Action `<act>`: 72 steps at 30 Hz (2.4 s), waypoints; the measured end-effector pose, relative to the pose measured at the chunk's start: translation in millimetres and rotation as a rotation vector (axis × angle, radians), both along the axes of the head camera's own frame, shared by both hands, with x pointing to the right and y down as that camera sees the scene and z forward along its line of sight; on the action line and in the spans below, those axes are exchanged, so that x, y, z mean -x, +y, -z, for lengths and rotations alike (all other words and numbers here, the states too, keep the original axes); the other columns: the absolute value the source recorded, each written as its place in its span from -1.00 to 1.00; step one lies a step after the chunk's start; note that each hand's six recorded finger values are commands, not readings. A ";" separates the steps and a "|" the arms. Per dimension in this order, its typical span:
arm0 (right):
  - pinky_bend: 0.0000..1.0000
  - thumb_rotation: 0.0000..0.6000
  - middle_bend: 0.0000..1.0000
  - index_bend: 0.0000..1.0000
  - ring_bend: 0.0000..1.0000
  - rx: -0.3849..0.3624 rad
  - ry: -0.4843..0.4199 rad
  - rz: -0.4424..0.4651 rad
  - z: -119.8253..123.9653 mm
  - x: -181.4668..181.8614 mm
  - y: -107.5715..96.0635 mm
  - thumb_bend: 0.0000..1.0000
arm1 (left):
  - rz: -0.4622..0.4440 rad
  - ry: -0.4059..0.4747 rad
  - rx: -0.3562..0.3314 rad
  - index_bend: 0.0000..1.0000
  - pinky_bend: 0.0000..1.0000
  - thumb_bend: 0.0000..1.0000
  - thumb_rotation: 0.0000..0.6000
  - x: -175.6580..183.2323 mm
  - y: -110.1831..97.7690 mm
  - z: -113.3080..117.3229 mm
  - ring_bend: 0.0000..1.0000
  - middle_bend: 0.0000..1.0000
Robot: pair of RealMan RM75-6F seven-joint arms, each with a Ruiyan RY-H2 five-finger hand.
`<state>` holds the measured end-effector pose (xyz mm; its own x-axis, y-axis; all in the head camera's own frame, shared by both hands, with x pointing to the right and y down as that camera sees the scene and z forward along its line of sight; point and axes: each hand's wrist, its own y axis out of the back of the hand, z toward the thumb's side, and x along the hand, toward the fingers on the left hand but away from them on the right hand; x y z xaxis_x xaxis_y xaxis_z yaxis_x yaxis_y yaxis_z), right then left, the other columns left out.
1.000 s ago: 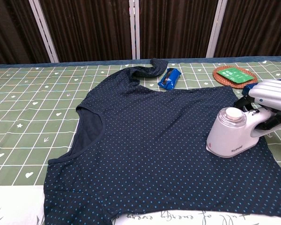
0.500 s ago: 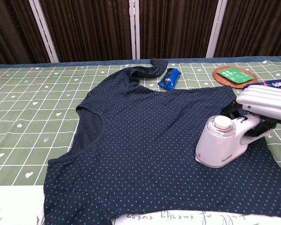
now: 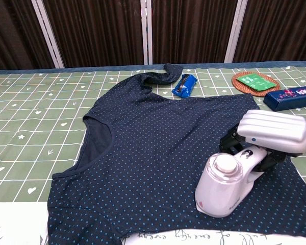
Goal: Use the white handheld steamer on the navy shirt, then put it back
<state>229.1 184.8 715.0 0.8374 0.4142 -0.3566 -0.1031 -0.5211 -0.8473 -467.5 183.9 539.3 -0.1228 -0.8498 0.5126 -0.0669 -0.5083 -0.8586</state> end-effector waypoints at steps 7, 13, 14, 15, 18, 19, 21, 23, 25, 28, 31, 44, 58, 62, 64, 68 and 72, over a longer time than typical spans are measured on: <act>0.67 1.00 0.26 0.33 0.20 0.003 -0.026 0.043 9.2 7.8 12.1 -0.48 | -0.002 -0.002 0.002 -1.00 -1.00 -1.00 1.00 -0.3 0.2 -0.6 -1.00 -1.00; 0.67 1.00 0.26 0.33 0.20 -0.014 0.002 0.018 9.5 -0.7 4.9 -0.47 | -0.003 -0.003 0.003 -1.00 -1.00 -1.00 1.00 -1.0 0.7 -1.2 -1.00 -1.00; 0.67 1.00 0.26 0.33 0.20 -0.017 0.009 0.015 8.8 -2.6 3.8 -0.47 | -0.003 -0.004 0.003 -1.00 -1.00 -1.00 1.00 -1.1 0.7 -1.3 -1.00 -1.00; 0.67 1.00 0.26 0.33 0.20 -0.021 0.020 0.009 7.7 -5.7 2.2 -0.47 | -0.003 -0.005 0.003 -1.00 -1.00 -1.00 1.00 -1.1 0.7 -1.5 -1.00 -1.00; 0.67 1.00 0.26 0.33 0.20 -0.027 0.048 -0.012 4.6 -15.1 -2.7 -0.47 | -0.004 -0.005 0.005 -1.00 -1.00 -1.00 1.00 -1.6 1.0 -2.0 -1.00 -1.00; 0.67 1.00 0.26 0.33 0.20 -0.029 0.056 -0.019 3.8 -18.2 -4.4 -0.47 | -0.005 -0.005 0.006 -1.00 -1.00 -1.00 1.00 -1.7 1.1 -2.1 -1.00 -1.00; 0.67 1.00 0.26 0.33 0.20 -0.036 0.075 -0.036 2.2 -26.0 -8.8 -0.47 | -0.004 -0.005 0.005 -1.00 -1.00 -1.00 1.00 -1.7 1.0 -2.2 -1.00 -1.00; 0.67 1.00 0.26 0.33 0.20 -0.043 0.092 -0.056 1.0 -33.7 -13.7 -0.47 | -0.004 -0.007 0.005 -1.00 -1.00 -1.00 1.00 -1.5 1.0 -2.4 -1.00 -1.00; 0.67 1.00 0.26 0.33 0.20 -0.050 0.111 -0.083 -0.3 -43.0 -19.9 -0.47 | -0.004 -0.007 0.007 -1.00 -1.00 -1.00 1.00 -1.7 1.1 -2.9 -1.00 -1.00; 0.67 1.00 0.26 0.33 0.20 -0.061 0.142 -0.120 -2.4 -56.2 -28.6 -0.47 | -0.007 -0.008 0.010 -1.00 -1.00 -1.00 1.00 -2.7 1.7 -3.8 -1.00 -1.00; 0.67 1.00 0.26 0.33 0.20 -0.070 0.176 -0.161 -4.8 -69.9 -37.3 -0.47 | -0.009 -0.010 0.012 -1.00 -1.00 -1.00 1.00 -3.6 2.2 -4.6 -1.00 -1.00; 0.67 1.00 0.28 0.33 0.20 -0.095 0.148 -0.355 8.2 -102.4 -73.3 -0.47 | -0.002 -0.011 0.013 -1.00 -1.00 -1.00 1.00 -2.8 1.7 -5.5 -1.00 -1.00; 0.67 1.00 0.28 0.33 0.20 -0.193 0.261 -0.651 32.7 -183.3 -129.3 -0.47 | -0.003 -0.003 0.012 -1.00 -1.00 -1.00 1.00 -3.3 2.2 -4.0 -1.00 -1.00; 0.67 1.00 0.28 0.33 0.20 -0.187 0.300 -0.702 31.7 -201.7 -128.2 -0.47 | -0.005 -0.003 0.016 -1.00 -1.00 -1.00 1.00 -4.0 2.7 -5.1 -1.00 -1.00; 0.67 1.00 0.28 0.33 0.20 -0.182 0.319 -0.722 30.2 -209.0 -126.6 -0.47 | -0.006 -0.004 0.018 -1.00 -1.00 -1.00 1.00 -4.4 2.9 -5.6 -1.00 -1.00; 0.52 1.00 0.12 0.09 0.06 -0.169 0.350 -0.741 25.2 -216.8 -122.0 -0.61 | -0.008 -0.004 0.021 -1.00 -1.00 -1.00 1.00 -5.6 3.4 -7.0 -1.00 -1.00; 0.11 1.00 -0.54 -0.84 -0.56 -0.167 0.376 -0.738 21.7 -219.3 -119.1 -0.98 | -0.008 -0.006 0.021 -1.00 -1.00 -1.00 1.00 -5.9 3.8 -7.2 -1.00 -1.00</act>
<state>448.4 65.7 693.3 0.1694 0.8805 -0.4428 -0.0760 -0.4363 -0.8966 -461.6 187.7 546.5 -0.1188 -0.8396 0.5301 -0.0577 -0.5271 -0.8478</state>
